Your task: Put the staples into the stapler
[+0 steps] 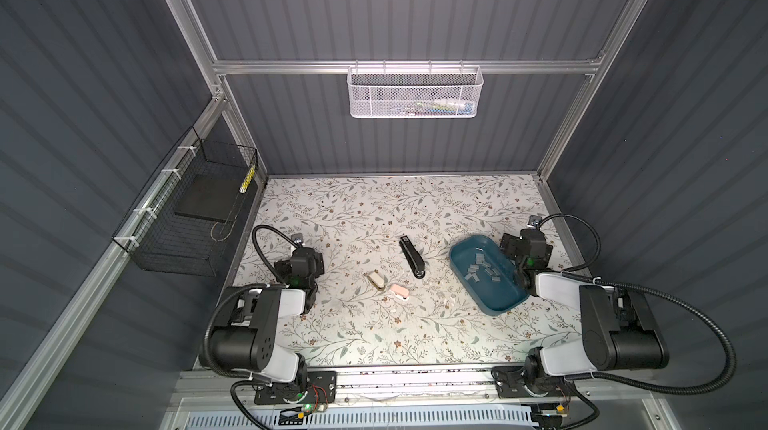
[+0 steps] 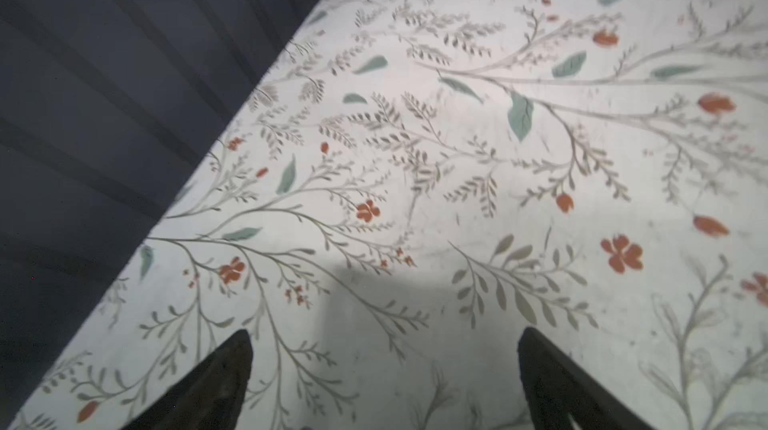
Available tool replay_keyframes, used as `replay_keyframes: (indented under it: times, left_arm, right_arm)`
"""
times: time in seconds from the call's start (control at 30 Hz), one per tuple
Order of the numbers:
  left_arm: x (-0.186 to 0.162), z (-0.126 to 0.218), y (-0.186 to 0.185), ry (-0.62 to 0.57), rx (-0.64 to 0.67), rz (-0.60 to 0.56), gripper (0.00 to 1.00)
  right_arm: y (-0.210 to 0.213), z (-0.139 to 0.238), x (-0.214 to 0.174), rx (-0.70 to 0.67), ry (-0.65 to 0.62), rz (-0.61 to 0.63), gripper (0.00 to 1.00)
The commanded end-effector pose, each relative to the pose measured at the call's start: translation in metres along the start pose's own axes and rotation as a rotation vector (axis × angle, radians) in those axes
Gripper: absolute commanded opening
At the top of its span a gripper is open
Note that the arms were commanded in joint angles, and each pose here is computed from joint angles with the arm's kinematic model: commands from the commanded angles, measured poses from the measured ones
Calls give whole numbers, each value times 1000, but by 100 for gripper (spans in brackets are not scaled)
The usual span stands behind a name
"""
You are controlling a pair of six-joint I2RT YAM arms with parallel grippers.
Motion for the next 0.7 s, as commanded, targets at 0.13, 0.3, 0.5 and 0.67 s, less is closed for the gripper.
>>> replay_keyframes:
  times: [0.13,0.3,0.5,0.67]
  left_arm:
    - [34,3,-29,-264,-302,143,100]
    - [31,-13,-30,-154,-251,127,100]
    - [32,-24,-49,-111,-311,68,100]
    - [29,-25,-60,-71,-363,26,100]
  right_arm:
    - [0,18,13,42,-221,-45,99]
    - [-1,19,14,29,-245,-45,99]
    - [-1,19,15,26,-257,-47,99]
    - [-1,19,15,28,-252,-45,99]
Point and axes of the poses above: each gripper's point midway between its finger pads, its own z axis back along the fingers, its own y axis along the line the jaws close on, x = y × z, the point moved 1 cm from there along z, back along the fingers, and after that the axes turned 15 degrees about z, right-handed, at the moved point
